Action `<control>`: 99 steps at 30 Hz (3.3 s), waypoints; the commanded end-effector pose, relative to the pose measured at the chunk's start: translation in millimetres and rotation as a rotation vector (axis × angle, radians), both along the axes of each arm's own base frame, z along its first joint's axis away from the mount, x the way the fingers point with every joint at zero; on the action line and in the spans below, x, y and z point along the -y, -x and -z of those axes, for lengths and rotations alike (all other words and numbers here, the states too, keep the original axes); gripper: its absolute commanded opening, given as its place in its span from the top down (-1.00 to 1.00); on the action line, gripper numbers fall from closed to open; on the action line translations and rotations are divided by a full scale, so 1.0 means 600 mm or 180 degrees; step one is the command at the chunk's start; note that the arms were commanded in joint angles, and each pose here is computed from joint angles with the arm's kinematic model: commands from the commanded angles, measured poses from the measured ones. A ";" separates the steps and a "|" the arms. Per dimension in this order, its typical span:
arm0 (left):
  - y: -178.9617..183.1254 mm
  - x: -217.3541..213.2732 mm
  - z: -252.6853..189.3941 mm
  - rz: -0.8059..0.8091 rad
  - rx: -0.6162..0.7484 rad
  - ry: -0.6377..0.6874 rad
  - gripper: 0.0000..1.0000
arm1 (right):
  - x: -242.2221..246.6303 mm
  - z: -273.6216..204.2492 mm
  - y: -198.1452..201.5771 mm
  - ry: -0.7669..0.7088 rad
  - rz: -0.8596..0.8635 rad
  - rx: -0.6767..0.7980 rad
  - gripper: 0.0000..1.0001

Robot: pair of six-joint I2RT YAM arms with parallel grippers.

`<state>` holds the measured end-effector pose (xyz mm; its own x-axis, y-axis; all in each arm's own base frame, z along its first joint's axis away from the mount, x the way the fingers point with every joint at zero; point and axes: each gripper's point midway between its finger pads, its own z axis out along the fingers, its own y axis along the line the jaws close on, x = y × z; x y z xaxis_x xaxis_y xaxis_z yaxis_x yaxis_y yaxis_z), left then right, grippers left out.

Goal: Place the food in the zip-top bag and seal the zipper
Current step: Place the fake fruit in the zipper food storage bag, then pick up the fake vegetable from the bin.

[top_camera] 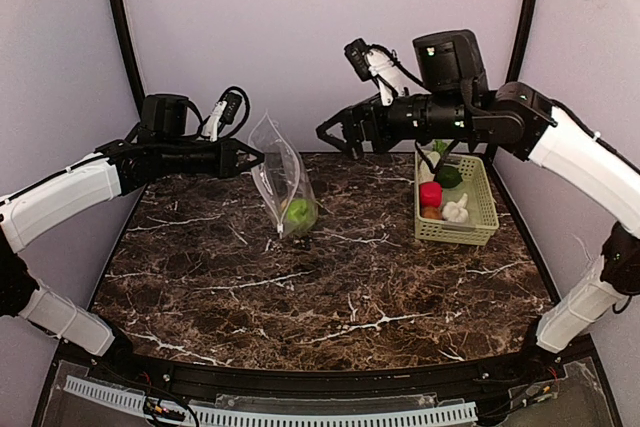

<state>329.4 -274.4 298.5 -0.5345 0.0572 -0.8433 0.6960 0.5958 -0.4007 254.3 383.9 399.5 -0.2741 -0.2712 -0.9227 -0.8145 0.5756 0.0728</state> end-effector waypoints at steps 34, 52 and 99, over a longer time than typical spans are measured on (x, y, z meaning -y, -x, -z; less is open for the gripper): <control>0.002 -0.004 0.015 0.0019 -0.0053 -0.0055 0.99 | 0.455 0.470 -0.369 0.1147 0.2538 -0.1818 -0.77; 0.005 -0.003 0.008 0.0038 -0.0052 -0.0016 0.99 | 0.478 0.528 -0.400 0.1296 0.2715 -0.1985 -0.72; 0.006 0.000 0.012 0.0057 -0.0086 0.0001 0.99 | 0.510 0.558 -0.421 0.1437 0.2874 -0.1970 -0.37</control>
